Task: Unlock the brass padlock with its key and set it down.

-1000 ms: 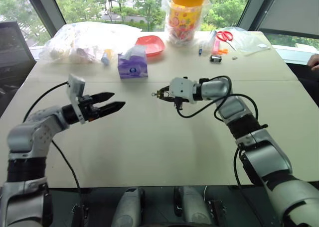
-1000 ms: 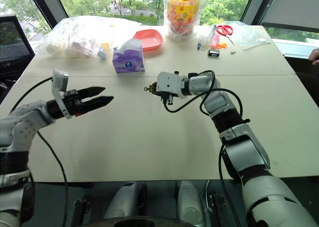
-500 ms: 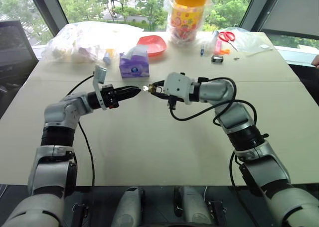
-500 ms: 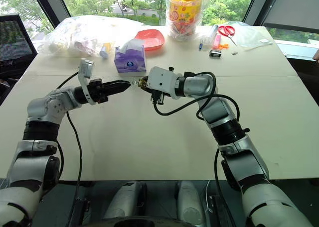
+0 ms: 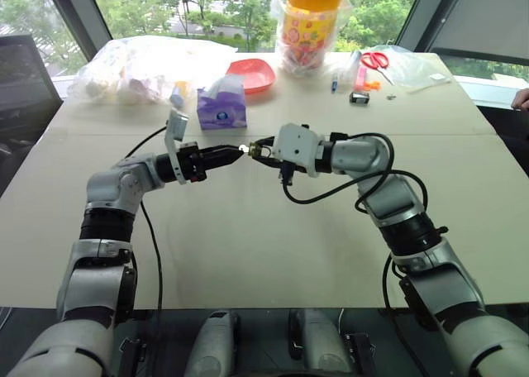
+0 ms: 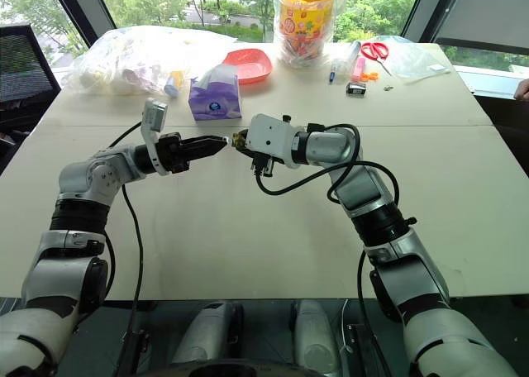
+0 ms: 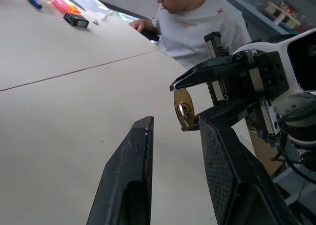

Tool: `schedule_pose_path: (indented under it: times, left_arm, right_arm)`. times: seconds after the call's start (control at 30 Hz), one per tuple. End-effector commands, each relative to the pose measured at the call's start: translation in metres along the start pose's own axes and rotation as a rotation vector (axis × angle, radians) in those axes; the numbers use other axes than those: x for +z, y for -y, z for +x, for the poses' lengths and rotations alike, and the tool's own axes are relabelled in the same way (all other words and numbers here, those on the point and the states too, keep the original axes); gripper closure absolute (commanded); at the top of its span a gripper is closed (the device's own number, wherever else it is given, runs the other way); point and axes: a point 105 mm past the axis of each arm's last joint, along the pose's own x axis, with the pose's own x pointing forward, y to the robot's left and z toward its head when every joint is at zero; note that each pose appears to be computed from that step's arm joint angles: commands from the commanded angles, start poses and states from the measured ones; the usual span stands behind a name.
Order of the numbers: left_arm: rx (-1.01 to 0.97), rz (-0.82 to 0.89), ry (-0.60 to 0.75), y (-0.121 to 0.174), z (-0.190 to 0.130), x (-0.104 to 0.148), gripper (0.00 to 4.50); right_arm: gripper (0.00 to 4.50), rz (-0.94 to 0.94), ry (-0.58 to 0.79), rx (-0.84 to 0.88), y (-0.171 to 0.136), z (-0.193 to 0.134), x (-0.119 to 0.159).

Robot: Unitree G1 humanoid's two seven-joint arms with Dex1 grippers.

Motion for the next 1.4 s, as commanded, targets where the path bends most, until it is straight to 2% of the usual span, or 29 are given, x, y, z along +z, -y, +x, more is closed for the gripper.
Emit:
schedule_pose_path:
  times: [0.03, 0.17, 0.47, 0.63, 0.97, 1.07, 1.2, 1.3, 1.4]
  left_arm:
    - [-0.014, 0.069, 0.031, 0.006, 0.004, 0.018, 3.28]
    - [-0.017, 0.074, 0.029, 0.006, 0.006, 0.018, 4.46]
    - [0.004, 0.156, -0.031, 0.006, 0.009, 0.014, 4.46]
    - [0.027, 0.333, -0.126, 0.003, 0.01, 0.009, 4.46]
    - [-0.054, 0.69, -0.305, 0.008, 0.01, 0.003, 4.46]
    - [-0.066, 0.625, -0.284, 0.009, 0.008, 0.003, 4.46]
    - [-0.047, 0.246, -0.15, 0.011, 0.001, 0.015, 4.46]
    - [-0.057, 0.12, -0.108, 0.015, -0.004, 0.015, 3.61]
    - [-0.033, 0.151, -0.106, 0.016, 0.0, 0.011, 2.53]
  right_arm:
    - [3.8, -0.041, 0.041, -0.017, 0.004, -0.001, 0.015]
    - [3.8, -0.042, 0.046, -0.013, 0.003, 0.0, 0.016]
    - [3.8, -0.044, 0.058, -0.008, 0.002, 0.003, 0.019]
    - [3.8, -0.025, 0.063, 0.022, -0.004, 0.002, 0.02]
    - [3.8, 0.04, 0.066, 0.083, -0.012, 0.002, 0.018]
    - [3.8, 0.034, 0.062, 0.072, -0.011, 0.001, 0.018]
    - [3.8, -0.031, 0.046, 0.004, -0.001, 0.001, 0.018]
    - [3.8, -0.102, 0.026, -0.051, 0.008, 0.0, 0.019]
    - [3.8, -0.14, 0.004, -0.082, 0.014, 0.001, 0.019]
